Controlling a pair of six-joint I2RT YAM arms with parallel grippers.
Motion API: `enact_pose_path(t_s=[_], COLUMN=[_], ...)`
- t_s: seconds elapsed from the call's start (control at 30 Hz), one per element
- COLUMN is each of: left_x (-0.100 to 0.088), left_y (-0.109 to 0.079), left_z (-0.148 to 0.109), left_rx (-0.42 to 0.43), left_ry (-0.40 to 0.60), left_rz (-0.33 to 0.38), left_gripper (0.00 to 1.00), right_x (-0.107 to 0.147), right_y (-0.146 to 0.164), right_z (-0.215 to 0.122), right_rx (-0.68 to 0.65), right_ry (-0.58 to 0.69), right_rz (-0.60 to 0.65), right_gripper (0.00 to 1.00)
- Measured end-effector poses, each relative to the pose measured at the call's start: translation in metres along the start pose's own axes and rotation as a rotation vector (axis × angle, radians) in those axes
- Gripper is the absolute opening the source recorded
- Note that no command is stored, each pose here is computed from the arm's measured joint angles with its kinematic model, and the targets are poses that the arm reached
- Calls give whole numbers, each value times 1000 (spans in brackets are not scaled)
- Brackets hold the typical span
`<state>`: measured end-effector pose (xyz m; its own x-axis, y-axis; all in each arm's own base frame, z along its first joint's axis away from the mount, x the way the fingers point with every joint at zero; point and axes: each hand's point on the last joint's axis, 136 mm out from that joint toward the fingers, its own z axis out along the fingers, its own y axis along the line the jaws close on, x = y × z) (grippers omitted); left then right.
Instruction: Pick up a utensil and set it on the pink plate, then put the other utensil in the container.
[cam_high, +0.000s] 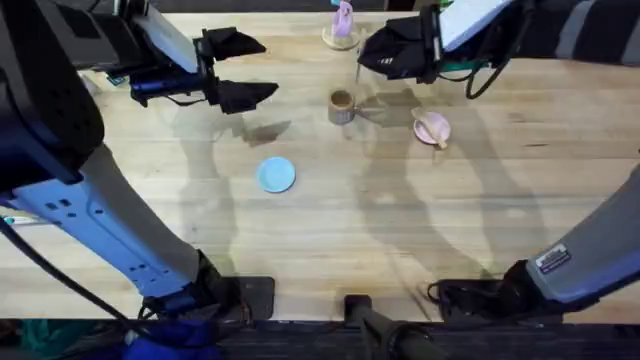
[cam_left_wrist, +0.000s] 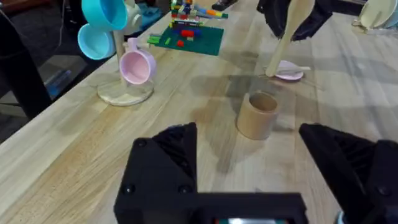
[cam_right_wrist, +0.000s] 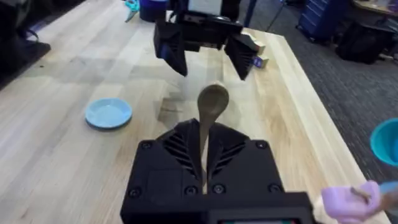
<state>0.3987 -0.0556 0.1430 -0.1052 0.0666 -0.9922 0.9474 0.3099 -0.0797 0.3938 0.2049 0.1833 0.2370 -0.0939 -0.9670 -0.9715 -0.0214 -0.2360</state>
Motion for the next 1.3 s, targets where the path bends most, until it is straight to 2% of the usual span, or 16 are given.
enact_pose_path(t_s=[0.43, 0.97, 1.3], left_x=[0, 0, 0], left_y=[0, 0, 0], left_z=[0, 0, 0], left_rx=[0, 0, 0], left_ry=[0, 0, 0], left_rz=[1, 1, 1], left_gripper=[993, 993, 993], right_x=[-5, 1, 0], right_y=[3, 0, 16], right_z=[15, 28, 62], right_rx=[-30, -16, -75], right_ry=[-12, 46, 63], right_rz=[-60, -100, -112], right_gripper=[35, 35, 35])
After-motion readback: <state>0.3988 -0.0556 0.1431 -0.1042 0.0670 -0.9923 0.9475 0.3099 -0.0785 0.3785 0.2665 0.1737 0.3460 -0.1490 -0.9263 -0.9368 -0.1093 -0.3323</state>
